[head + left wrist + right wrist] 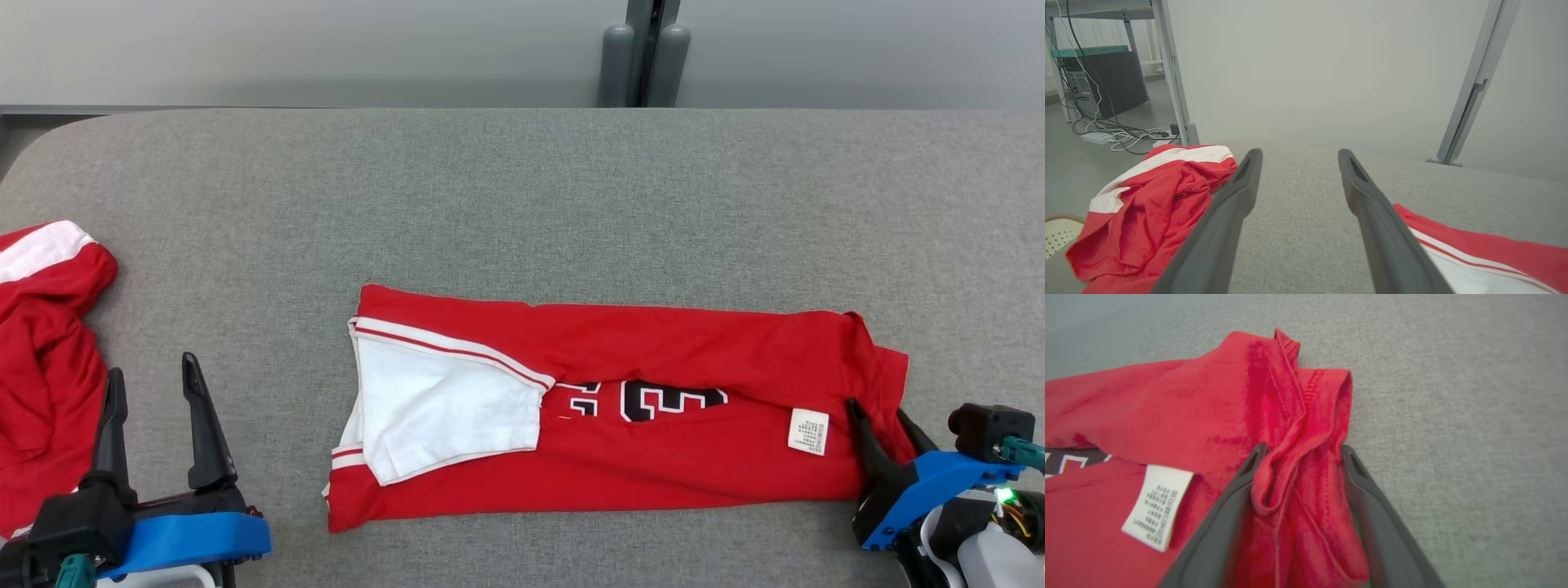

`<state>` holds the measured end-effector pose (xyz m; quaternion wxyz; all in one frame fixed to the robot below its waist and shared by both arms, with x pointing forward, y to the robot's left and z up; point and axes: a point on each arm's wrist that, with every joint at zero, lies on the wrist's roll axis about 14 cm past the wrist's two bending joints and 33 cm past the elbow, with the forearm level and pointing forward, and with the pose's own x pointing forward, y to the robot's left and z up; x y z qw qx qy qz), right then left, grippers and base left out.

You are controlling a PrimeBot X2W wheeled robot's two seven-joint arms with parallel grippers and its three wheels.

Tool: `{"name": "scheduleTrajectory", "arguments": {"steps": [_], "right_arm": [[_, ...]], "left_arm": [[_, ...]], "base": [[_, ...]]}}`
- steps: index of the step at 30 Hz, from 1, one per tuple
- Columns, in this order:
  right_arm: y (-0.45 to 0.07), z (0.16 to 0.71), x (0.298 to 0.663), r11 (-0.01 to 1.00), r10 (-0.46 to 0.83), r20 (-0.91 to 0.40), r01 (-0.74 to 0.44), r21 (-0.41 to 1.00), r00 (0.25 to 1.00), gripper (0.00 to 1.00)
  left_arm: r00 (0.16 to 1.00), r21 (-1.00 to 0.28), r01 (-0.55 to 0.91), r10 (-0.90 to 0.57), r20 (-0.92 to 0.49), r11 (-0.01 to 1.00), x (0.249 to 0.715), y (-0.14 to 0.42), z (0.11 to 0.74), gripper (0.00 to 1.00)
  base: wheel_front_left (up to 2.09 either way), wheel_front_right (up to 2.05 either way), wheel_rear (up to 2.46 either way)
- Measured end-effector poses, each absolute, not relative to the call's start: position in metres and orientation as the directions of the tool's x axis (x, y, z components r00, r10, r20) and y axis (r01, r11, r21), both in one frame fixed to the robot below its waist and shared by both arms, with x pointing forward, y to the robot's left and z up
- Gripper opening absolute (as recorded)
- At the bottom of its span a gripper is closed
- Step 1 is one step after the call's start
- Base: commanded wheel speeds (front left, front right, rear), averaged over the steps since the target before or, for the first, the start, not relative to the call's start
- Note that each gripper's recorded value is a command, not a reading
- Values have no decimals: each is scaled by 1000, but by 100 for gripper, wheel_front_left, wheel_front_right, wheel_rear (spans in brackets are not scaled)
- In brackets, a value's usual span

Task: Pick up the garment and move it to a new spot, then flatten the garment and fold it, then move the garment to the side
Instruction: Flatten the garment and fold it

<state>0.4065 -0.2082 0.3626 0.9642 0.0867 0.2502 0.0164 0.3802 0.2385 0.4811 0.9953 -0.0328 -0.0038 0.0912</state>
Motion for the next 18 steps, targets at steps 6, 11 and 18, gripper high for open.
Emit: {"name": "scheduleTrajectory", "arguments": {"steps": [6,11,18], "right_arm": [[-208,370,412,981,75,-443,13,192,893,0],[-236,380,414,987,18,-417,51,154,909,0],[-286,401,408,986,-92,-371,137,97,924,0]], "left_arm": [[981,-33,-196,195,-14,980,378,244,474,100],[980,-23,-199,199,-12,980,376,246,475,100],[980,-18,-200,200,-10,980,370,249,475,100]], "base": [[0,0,0],[0,0,0],[0,0,0]]}}
